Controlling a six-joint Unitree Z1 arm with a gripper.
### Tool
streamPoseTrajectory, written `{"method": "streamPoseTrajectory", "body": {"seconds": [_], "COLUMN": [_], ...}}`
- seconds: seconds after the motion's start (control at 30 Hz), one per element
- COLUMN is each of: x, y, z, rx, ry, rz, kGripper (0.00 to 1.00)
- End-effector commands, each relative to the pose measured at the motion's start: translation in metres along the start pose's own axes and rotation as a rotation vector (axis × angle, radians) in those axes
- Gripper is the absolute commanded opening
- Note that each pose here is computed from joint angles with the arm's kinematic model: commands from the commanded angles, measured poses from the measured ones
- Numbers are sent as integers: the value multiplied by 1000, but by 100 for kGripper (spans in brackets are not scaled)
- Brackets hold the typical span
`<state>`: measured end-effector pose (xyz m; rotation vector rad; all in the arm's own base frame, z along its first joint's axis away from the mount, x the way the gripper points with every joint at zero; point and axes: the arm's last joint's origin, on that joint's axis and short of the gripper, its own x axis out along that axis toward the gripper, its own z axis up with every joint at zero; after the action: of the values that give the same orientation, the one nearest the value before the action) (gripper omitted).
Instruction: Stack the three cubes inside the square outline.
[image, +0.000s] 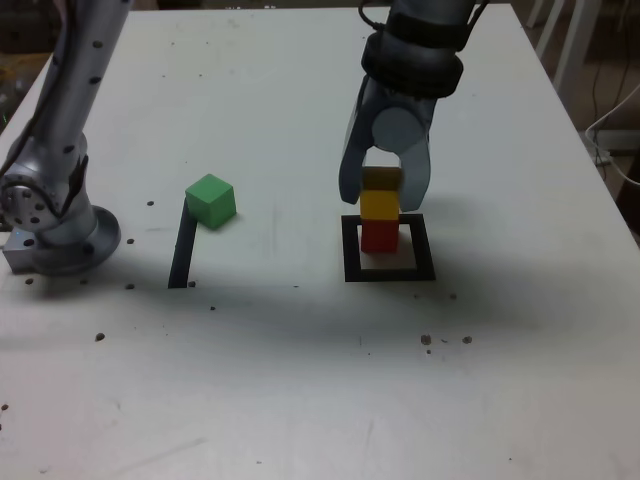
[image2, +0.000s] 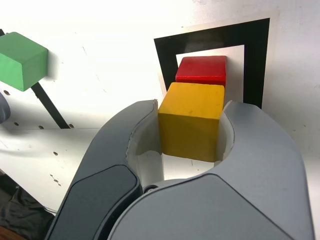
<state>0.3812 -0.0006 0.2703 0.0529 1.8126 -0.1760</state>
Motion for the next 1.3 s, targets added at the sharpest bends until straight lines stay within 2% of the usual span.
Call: {"method": "streamPoseTrajectory", "body": {"seconds": [0.0,0.07,0.23,0.3,0.63,0.9,1.0,1.13,1.27], "x": [2,3,5,6,6,-16,-20,-16,-4], "y": [0,0,0,0,0,3,4,5,8], "z": [1,1,2,2,-5,-48,-68,-91,-112], "rx": [1,3,14,17,13,-60,-88,-122,-194], "ry": [4,3,-2,-4,0,-34,-37,-17,30], "rz": [-1,0,-1,-2,3,85,102,104,93], "kGripper": [29,36,76,86,89,99,99,100,100]}}
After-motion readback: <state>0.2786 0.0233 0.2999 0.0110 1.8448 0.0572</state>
